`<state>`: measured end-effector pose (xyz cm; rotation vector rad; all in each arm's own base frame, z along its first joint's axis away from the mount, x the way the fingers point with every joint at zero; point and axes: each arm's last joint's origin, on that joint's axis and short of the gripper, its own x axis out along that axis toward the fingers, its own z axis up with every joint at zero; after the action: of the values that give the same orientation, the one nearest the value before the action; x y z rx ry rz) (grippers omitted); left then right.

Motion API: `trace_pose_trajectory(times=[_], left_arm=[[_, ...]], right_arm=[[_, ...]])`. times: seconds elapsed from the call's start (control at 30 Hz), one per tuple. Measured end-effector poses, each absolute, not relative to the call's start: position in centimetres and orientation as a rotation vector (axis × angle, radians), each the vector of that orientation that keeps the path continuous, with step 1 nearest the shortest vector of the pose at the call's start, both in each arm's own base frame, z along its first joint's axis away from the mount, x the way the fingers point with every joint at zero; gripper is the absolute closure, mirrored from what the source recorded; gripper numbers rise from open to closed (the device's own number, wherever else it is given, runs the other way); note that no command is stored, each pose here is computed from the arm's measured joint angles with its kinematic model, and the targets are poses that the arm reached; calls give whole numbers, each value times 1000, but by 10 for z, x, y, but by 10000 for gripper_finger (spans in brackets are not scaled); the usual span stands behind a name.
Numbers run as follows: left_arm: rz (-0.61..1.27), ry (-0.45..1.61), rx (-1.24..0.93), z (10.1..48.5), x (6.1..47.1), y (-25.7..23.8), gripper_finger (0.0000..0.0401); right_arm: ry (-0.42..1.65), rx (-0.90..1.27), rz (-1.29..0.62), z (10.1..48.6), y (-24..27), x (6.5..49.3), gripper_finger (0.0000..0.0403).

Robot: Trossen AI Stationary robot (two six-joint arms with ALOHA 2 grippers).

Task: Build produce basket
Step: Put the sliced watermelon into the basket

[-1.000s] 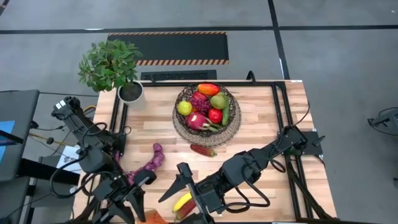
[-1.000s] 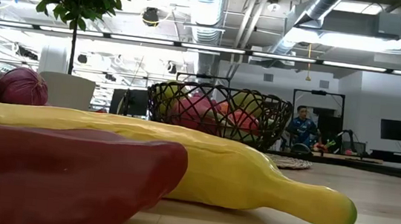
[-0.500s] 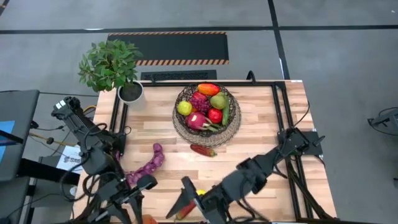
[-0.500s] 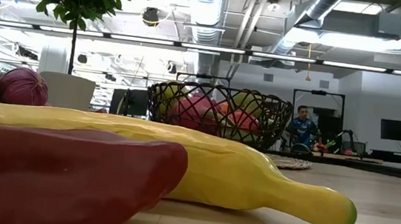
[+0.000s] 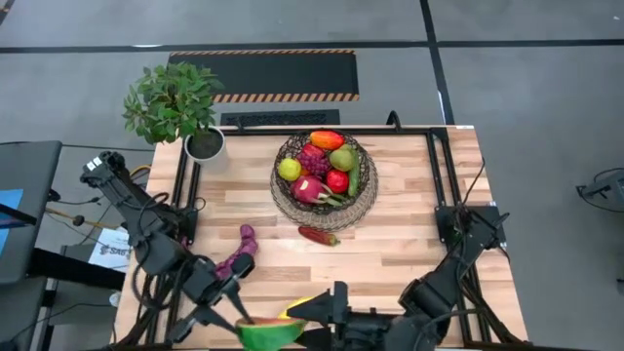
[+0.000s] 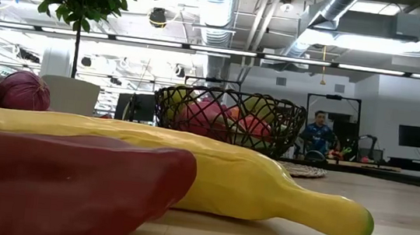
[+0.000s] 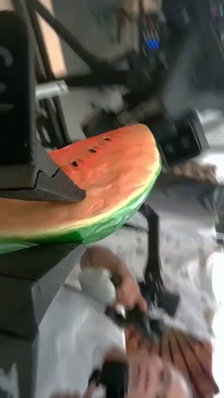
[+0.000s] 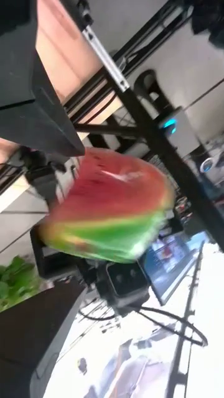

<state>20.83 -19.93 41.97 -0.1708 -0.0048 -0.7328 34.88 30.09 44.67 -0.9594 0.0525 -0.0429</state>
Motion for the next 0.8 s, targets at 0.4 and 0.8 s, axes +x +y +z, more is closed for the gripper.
trace_pose_trajectory(times=[0.4, 0.8], left_arm=[[-660, 62, -136, 412, 222, -185, 328], [-628, 160, -80, 401, 222, -184, 328]], right_arm=[[77, -847, -84, 446, 292, 355, 33], [114, -766, -71, 440, 282, 364, 35]])
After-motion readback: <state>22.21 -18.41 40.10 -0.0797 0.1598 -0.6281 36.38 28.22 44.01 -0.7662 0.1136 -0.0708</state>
